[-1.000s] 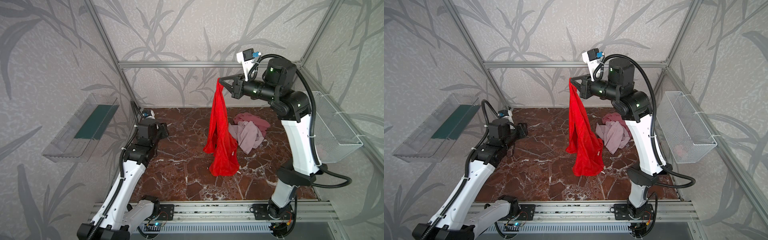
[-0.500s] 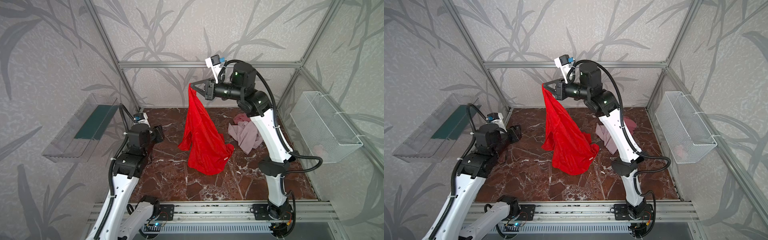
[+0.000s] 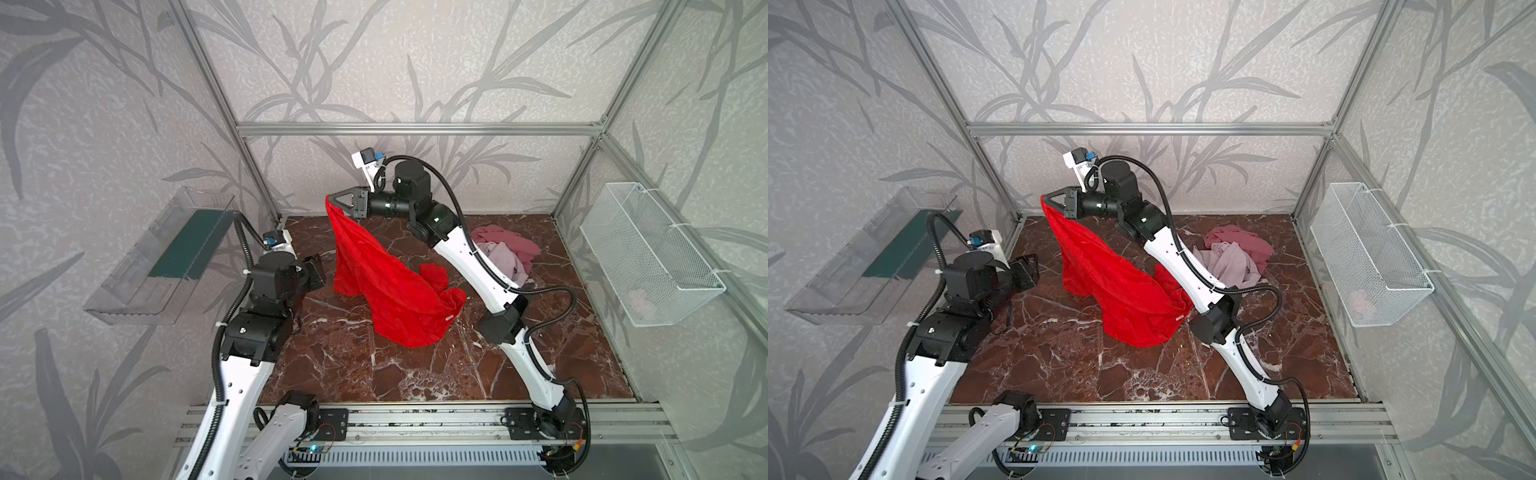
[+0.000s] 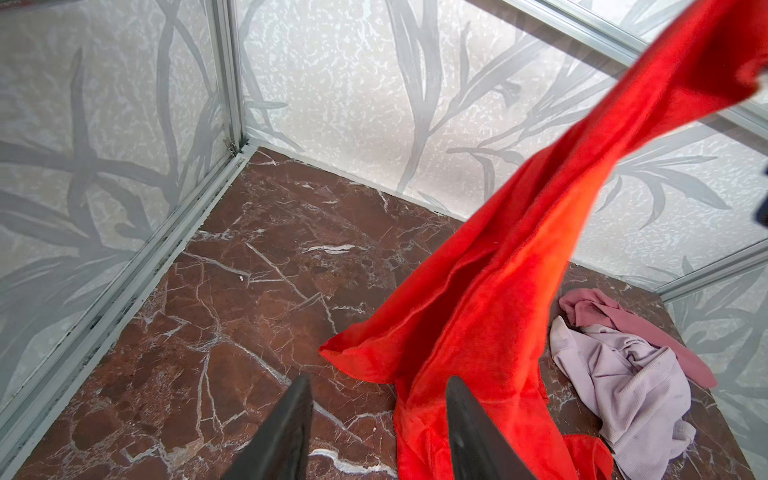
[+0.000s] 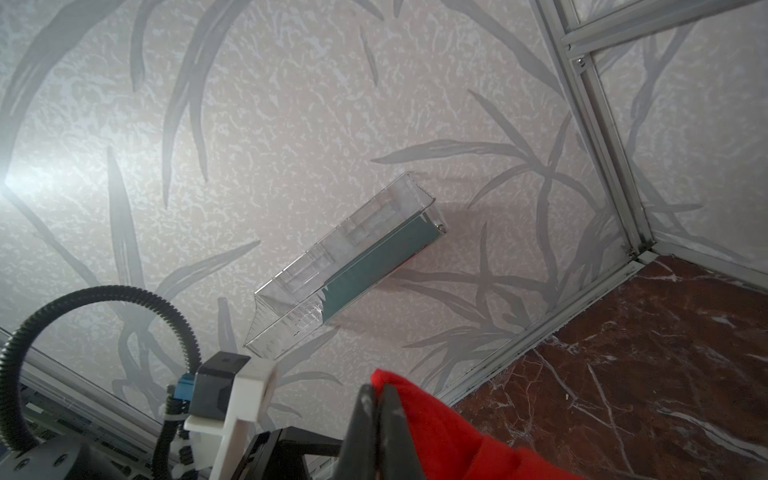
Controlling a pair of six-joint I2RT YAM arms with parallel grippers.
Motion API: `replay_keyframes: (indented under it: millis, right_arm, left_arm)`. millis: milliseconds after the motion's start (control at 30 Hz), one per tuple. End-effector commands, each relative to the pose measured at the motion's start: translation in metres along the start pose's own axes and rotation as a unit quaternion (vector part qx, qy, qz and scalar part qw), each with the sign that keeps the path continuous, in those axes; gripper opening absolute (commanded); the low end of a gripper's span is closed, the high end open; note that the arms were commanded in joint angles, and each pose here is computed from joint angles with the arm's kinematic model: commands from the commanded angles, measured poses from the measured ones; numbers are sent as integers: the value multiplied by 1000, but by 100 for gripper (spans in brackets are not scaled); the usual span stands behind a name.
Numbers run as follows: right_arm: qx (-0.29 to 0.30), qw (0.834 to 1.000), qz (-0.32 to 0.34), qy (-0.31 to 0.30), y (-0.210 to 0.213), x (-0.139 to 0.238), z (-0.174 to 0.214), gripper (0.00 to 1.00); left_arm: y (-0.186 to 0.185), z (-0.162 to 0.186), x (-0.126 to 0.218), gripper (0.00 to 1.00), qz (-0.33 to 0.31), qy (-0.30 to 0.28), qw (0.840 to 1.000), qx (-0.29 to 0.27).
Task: Pick out a specific cloth from the pile
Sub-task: 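Lower the red shirt onto the floor near the left arm and release it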
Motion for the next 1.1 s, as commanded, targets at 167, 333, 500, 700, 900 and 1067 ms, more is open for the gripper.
replay_keyframes:
  millis: [167,333,500,700,900,1067]
  right_arm:
    - [-20,999,-29,-22,-28,-32,21,0]
    - [-45,999,-12,-3,-55,-54,51,0]
    - [-61,998,5,15,-73,-72,79,1]
    - [-31,997,56,35,-84,-68,86,72]
    - [52,987,154,13,-69,-20,68,78]
    - [73,967,242,-26,-62,69,66,79]
  left_arm:
    - [3,-4,10,49,-9,-8,1000,-1]
    - [2,-3,7,48,-7,-4,1000,-1]
    - [2,1,1,48,-4,5,1000,-2]
    - [-1,9,-9,47,12,33,999,-7]
    - [-15,26,-27,47,71,82,994,-14]
    - [-49,53,-50,47,133,120,983,-41]
Point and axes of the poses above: each gripper's point midway between its finger pads, its own x axis back along the fingers, its own y axis along the line the jaws close on, z = x × y, the point moved 10 cm from there along x, back along the fingers, and after that the axes turned 5 degrees about -x, right-handed, at the moved point
